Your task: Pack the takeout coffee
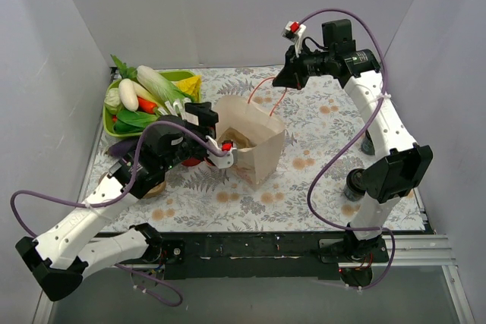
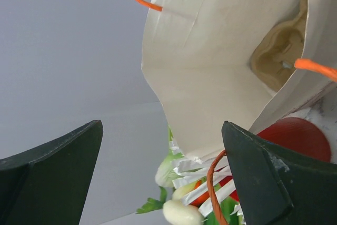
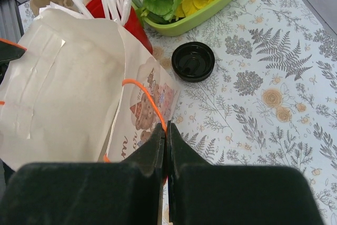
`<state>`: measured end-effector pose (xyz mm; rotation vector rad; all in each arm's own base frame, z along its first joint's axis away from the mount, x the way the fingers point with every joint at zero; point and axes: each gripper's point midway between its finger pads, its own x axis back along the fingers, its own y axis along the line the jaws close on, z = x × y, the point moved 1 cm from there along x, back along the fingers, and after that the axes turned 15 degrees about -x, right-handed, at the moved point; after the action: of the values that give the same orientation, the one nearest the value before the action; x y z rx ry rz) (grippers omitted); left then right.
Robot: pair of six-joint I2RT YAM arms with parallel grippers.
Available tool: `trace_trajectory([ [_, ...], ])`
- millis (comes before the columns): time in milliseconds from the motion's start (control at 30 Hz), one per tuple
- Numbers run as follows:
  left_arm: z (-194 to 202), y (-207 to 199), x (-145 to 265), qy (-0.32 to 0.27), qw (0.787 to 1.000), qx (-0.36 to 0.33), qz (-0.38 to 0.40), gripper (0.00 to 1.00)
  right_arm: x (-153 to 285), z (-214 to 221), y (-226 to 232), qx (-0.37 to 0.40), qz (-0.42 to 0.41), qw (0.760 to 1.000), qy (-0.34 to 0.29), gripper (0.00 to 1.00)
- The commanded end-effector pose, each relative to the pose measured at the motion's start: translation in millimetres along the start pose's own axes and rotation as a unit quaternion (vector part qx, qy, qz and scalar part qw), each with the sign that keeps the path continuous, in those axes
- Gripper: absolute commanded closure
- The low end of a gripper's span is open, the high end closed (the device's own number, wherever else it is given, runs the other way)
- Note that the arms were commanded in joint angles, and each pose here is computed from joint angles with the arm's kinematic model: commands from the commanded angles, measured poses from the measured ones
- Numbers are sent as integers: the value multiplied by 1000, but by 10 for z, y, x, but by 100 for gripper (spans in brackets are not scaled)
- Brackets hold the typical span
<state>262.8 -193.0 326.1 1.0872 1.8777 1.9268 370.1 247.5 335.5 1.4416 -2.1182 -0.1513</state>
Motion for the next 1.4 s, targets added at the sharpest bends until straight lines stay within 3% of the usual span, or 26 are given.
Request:
trace_trajectory([
  [0, 87, 407, 95, 34, 992, -83, -94, 2, 72, -197, -78, -1, -2, 1000, -32, 99],
  [133, 257, 470, 36, 91, 986, -105, -89, 2, 53, -217, -51, -4, -12, 999, -34, 99],
  [167, 370, 488, 53, 129, 983, -101, -85, 2, 61, -239, -36, -2, -15, 999, -36, 99],
  [300, 559, 478, 27, 195, 978, -51, -62, 2, 58, -231, -31, -6, -21, 999, -36, 99],
  [433, 641, 502, -42, 238, 968, 62, -46, 2, 69, -214, -26, -11, -26, 999, -35, 99],
  [567, 616, 441, 33, 253, 959, 131, -1, 2, 158, -252, -83, -24, -21, 998, -46, 99],
  [900, 684, 65, 98, 303, 938, 140, 87, 2, 406, -349, -180, -35, -8, 997, -70, 99],
  [1167, 898, -100, 145, 382, 913, 71, 125, 2, 433, -318, -195, -42, -13, 997, -69, 99],
  [1367, 960, 25, 309, 408, 905, 64, 105, 2, 484, -311, -273, -50, -6, 996, -73, 99],
])
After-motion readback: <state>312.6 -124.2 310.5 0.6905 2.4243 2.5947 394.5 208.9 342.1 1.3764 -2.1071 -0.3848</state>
